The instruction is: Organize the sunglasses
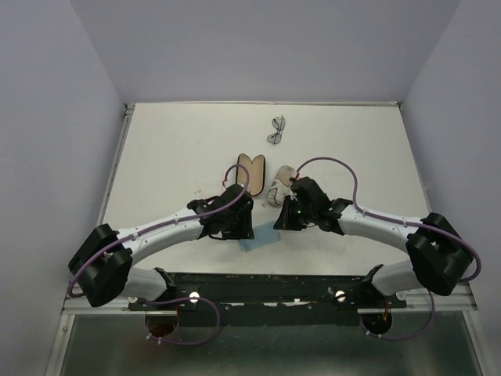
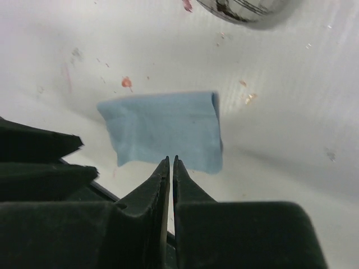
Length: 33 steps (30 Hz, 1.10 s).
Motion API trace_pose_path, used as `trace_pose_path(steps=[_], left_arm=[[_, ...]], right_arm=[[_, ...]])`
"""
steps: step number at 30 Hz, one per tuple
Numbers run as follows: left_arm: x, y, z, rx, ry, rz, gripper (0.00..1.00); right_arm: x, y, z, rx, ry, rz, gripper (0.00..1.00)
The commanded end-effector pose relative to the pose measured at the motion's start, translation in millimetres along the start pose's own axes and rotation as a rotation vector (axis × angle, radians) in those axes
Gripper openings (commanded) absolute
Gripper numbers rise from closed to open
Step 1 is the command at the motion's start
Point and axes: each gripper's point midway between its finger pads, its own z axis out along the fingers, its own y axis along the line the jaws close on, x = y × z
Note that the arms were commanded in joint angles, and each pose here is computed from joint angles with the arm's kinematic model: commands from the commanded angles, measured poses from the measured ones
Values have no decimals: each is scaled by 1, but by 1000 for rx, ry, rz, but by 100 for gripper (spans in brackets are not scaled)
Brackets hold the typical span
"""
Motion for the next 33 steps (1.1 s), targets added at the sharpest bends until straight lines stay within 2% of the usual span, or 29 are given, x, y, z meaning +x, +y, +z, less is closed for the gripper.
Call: trace_pose_path(steps=[1,5,10,17,24,33], left_arm=[[-17,-40,10,130,0,24,54],[-8,-48,22,177,54,38,54],[8,-32,42,113,131,27,54],[28,30,47,-106,175,-45,53],[24,64,17,-218,92,-81,54],[-1,51,-12,-146,-46,-88,56]], right_arm=[[-1,20,17,-110,14,16,12],[11,12,31,-88,65,30,10],[27,-6,39,-37,109,54,9],[40,-23,39,23,139,62,8],[42,-29,33,41,132,50,8],[32,-6,28,-63,113,-8,9]])
